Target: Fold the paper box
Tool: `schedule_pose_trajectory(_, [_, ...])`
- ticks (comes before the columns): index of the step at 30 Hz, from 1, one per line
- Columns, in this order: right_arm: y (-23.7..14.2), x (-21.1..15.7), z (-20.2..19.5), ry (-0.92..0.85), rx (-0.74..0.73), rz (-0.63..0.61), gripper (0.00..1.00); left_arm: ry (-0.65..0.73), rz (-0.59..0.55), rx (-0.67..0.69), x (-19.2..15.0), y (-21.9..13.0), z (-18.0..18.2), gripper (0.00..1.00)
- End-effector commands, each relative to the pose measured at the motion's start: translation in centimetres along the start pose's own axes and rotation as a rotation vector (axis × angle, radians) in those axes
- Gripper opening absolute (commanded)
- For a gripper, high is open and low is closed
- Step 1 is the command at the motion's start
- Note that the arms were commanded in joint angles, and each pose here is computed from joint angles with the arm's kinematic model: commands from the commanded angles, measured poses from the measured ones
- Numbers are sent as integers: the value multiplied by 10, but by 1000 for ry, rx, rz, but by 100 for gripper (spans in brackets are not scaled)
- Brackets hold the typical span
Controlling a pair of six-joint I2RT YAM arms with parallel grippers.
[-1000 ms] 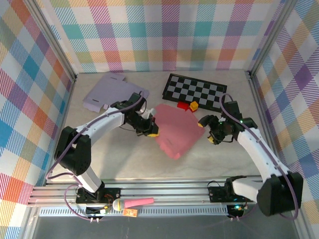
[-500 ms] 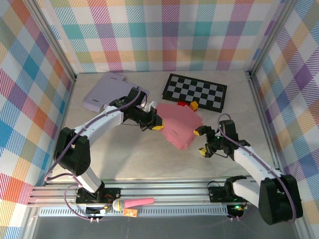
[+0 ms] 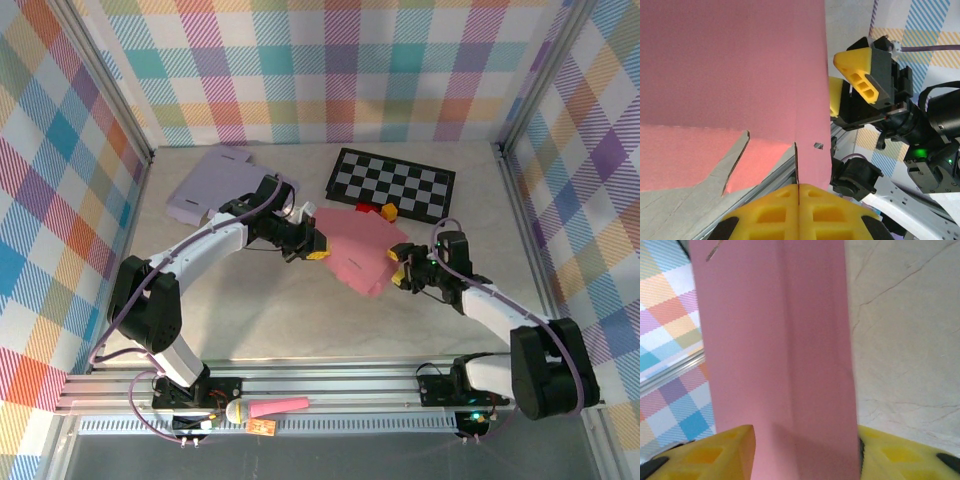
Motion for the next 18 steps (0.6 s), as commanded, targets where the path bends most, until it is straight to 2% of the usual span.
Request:
schedule_pose_trajectory(1, [-10, 1, 27, -26, 67, -30, 45, 13, 11, -39, -1, -3, -13, 0])
schedule_pose_trajectory(7, [-20, 1, 49, -63, 77, -53, 32, 15, 18, -37, 1, -2, -12, 0])
schedule_pose_trajectory(18, [-39, 0, 75, -97, 96, -100, 29, 19, 15, -36, 4, -5, -12, 0])
Point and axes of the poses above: each hand's point on the last joint's axis, 136 mm out from that joint toward the fingers, its own y axis out along the fingers, its own z axis along the line the jaws close on, x = y × z, the point moved 5 cm from there along -y, back along the fingers, and after that the axes turned 7 degrees about -y, right-handed, at the moved point
